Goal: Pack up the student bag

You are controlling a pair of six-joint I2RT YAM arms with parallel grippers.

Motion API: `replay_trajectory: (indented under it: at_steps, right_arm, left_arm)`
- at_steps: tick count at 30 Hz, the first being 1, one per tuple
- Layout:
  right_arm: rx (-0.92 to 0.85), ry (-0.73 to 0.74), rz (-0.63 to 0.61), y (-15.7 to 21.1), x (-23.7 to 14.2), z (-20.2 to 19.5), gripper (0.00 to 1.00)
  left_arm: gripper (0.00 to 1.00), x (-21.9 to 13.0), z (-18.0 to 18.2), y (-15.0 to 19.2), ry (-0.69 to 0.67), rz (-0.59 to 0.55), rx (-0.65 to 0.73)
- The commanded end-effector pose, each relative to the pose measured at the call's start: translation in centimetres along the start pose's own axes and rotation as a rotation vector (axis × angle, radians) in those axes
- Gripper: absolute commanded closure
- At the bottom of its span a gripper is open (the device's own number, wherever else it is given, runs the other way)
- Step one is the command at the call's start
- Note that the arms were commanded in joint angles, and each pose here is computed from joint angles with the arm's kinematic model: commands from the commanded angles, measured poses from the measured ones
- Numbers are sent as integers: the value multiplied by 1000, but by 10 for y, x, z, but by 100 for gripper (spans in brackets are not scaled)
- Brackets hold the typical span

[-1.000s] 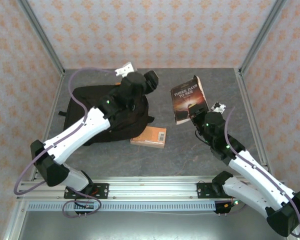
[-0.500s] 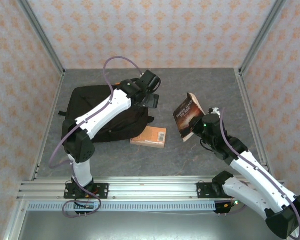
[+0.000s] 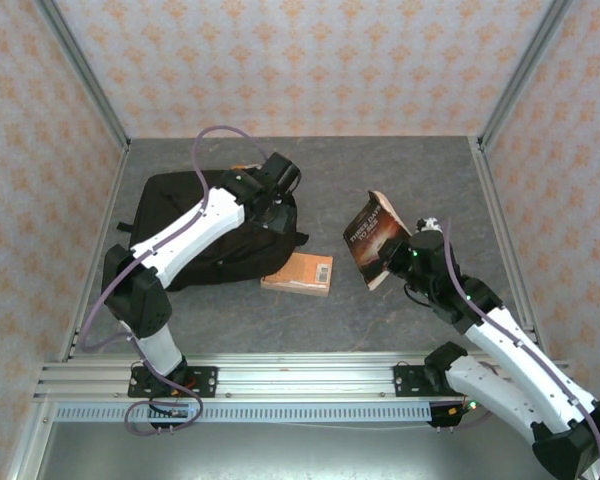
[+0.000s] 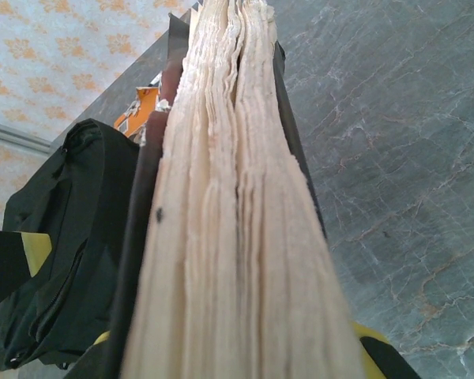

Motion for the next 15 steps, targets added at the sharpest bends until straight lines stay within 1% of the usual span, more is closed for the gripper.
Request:
replay_trajectory:
  at_steps: [1,7,15]
  right_arm:
    - [-14,-23,-44,-8,-10,2,100]
    - [-19,-2,-50,-4,-15,-5,100]
    - [-20,8,-29,2,-13,-9,100]
  left_arm:
    - [34,14,0,11,-13,58,31]
    - [33,28,-5,22,13,102,36]
    - [31,43,-5,33,6,147,61]
Point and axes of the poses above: each hand's point on the last joint's axis, 136 mm out from that joint toward the fingers, its own x axis out along the fingers, its own z axis along the line the jaws close on, y = z × x, the point moved 2 cm from there along -x, back along the fingers, and after that the axes turned 14 degrees about -x, right-handed, at the moved point
